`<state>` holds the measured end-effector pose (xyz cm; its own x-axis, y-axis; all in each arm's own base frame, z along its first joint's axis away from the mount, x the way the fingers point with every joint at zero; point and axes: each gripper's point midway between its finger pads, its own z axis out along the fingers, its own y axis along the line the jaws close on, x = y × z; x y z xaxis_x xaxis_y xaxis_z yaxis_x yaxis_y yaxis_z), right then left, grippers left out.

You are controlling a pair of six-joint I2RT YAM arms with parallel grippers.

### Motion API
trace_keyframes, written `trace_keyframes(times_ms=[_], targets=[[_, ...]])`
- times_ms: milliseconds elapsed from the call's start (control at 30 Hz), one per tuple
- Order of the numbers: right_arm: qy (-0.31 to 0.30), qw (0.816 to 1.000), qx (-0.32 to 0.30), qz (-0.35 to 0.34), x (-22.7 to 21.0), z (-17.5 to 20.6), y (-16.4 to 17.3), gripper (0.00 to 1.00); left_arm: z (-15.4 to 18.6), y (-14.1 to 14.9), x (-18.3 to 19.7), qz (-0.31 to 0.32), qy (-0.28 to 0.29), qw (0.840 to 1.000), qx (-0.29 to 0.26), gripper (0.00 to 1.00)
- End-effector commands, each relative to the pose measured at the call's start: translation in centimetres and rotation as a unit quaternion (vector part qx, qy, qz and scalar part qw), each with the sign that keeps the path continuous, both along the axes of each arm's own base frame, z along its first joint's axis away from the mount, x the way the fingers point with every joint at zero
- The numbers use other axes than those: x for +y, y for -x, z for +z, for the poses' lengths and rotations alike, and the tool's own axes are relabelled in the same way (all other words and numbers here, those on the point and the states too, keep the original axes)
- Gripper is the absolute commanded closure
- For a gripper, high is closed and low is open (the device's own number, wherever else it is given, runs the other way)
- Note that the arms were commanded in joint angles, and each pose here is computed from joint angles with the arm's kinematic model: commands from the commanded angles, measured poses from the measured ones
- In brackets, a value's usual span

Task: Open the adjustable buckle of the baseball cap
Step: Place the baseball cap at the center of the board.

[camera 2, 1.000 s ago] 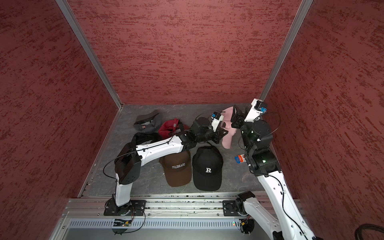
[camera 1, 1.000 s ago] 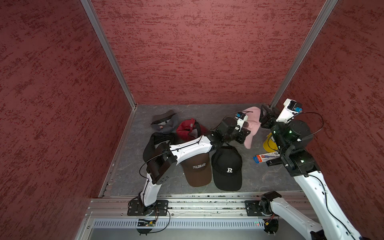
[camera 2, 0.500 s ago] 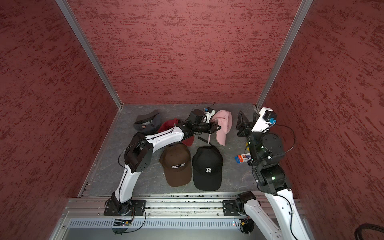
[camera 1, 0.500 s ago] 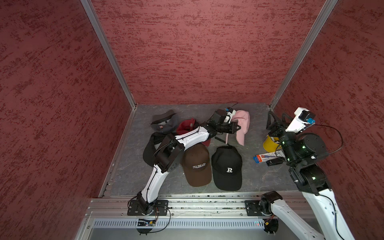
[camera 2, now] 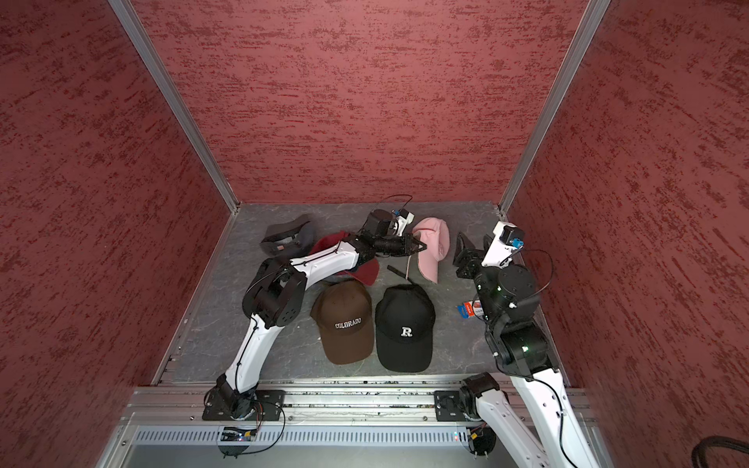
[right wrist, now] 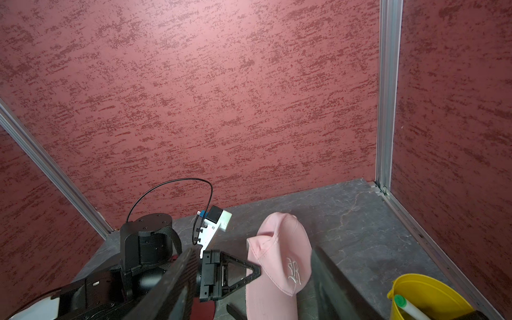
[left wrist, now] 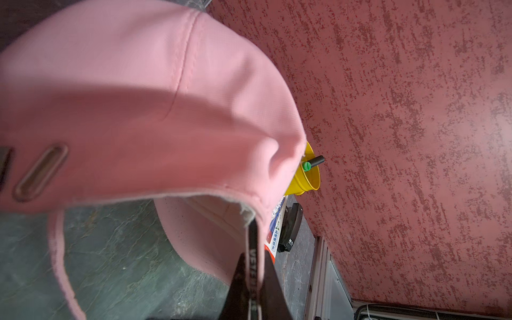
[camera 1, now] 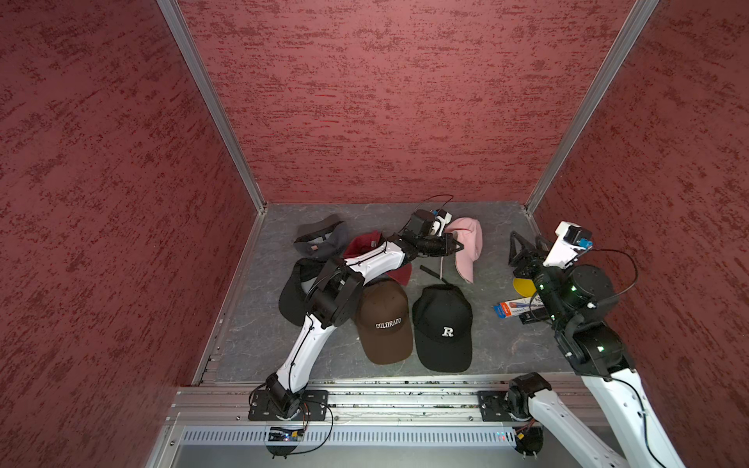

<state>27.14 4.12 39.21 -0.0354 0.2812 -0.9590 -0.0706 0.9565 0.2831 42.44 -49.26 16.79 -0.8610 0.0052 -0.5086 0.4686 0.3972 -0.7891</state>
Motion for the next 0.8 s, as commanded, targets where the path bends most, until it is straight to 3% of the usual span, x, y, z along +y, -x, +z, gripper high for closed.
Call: trace_keyframes(times_ms=[0, 200, 400, 567, 767], targets=[[-0.009, 1.000, 0.007, 0.016, 0.6, -0.9, 0.0, 0.35, -1.4, -0.3, 1.0, -0.002, -0.017, 1.000, 0.009, 1.00], [-0.014, 0.999, 0.018, 0.032, 1.2, -2.0, -0.4, 0.35, -4.2, -0.5, 2.8, 0.014, -0.069, 0.997, 0.020, 0.99], [-0.019, 0.999, 0.025, 0.036, 1.4, -2.8, -0.3, 0.34, -6.1, -0.5, 4.3, 0.029, -0.122, 0.992, 0.022, 0.86], [-0.032, 0.998, 0.028, 0.051, 1.9, -3.5, -0.3, 0.34, -6.6, -0.6, 5.4, 0.048, -0.160, 0.986, 0.009, 0.61], [-0.038, 0.997, 0.032, 0.065, 2.5, -4.0, -0.6, 0.33, -7.0, -0.8, 6.2, 0.071, -0.202, 0.977, -0.002, 0.53]])
